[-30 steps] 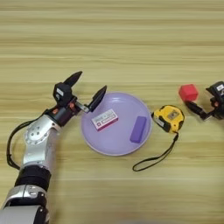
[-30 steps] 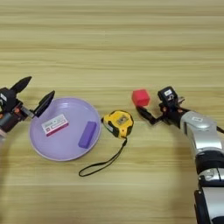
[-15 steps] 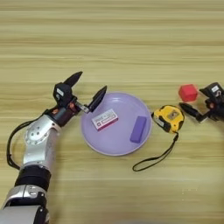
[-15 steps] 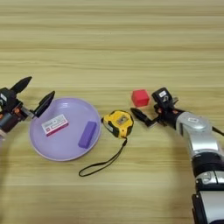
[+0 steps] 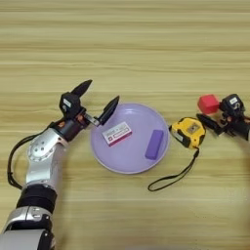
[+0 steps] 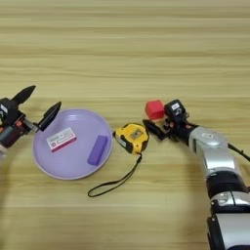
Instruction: Move the objects on the table
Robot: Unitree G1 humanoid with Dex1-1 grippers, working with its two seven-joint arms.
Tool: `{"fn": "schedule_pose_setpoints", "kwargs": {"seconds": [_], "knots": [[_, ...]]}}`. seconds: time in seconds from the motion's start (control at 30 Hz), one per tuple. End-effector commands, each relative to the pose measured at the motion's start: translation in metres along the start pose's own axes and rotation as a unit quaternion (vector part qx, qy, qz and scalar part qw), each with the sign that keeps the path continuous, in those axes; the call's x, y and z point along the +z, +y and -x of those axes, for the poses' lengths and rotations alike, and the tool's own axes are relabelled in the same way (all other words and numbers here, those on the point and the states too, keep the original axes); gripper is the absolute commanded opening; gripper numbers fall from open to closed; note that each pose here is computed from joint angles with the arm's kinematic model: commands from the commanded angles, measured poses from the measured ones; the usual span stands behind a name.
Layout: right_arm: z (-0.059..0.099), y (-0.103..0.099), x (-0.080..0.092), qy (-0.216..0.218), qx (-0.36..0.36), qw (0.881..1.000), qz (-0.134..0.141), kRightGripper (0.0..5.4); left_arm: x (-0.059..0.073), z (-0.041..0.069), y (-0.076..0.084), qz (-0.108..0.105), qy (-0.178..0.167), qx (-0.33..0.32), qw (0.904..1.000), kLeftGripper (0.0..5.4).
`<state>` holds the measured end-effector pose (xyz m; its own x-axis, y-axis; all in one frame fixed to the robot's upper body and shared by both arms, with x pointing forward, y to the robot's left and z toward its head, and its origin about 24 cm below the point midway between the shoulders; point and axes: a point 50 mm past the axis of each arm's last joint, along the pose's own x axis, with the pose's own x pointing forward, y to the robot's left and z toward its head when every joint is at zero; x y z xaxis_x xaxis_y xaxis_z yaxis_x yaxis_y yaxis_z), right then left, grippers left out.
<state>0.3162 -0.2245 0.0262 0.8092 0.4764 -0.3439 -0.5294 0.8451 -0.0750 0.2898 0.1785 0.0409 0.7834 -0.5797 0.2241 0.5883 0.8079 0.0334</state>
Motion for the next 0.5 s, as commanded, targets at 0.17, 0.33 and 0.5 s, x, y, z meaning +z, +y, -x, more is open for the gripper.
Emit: {"fn": "schedule_pose_setpoints", "kwargs": {"seconds": [0.17, 0.33, 0.5], "knots": [[0.0004, -0.0092, 0.0037, 0.003, -0.023, 1.0, -0.001, 2.92, 0.0015, -0.0031, 0.0032, -0.002, 0.003, -0.004, 1.0, 5.4], [-0.0004, -0.0103, 0.004, 0.003, -0.028, 1.0, -0.003, 2.4, 0.0014, -0.0029, 0.0036, -0.002, 0.003, -0.004, 1.0, 5.4], [-0.0009, -0.0114, 0.0045, 0.003, -0.032, 0.999, -0.004, 2.35, 0.0012, -0.0032, 0.0038, -0.002, 0.003, -0.004, 1.0, 5.4]]}}
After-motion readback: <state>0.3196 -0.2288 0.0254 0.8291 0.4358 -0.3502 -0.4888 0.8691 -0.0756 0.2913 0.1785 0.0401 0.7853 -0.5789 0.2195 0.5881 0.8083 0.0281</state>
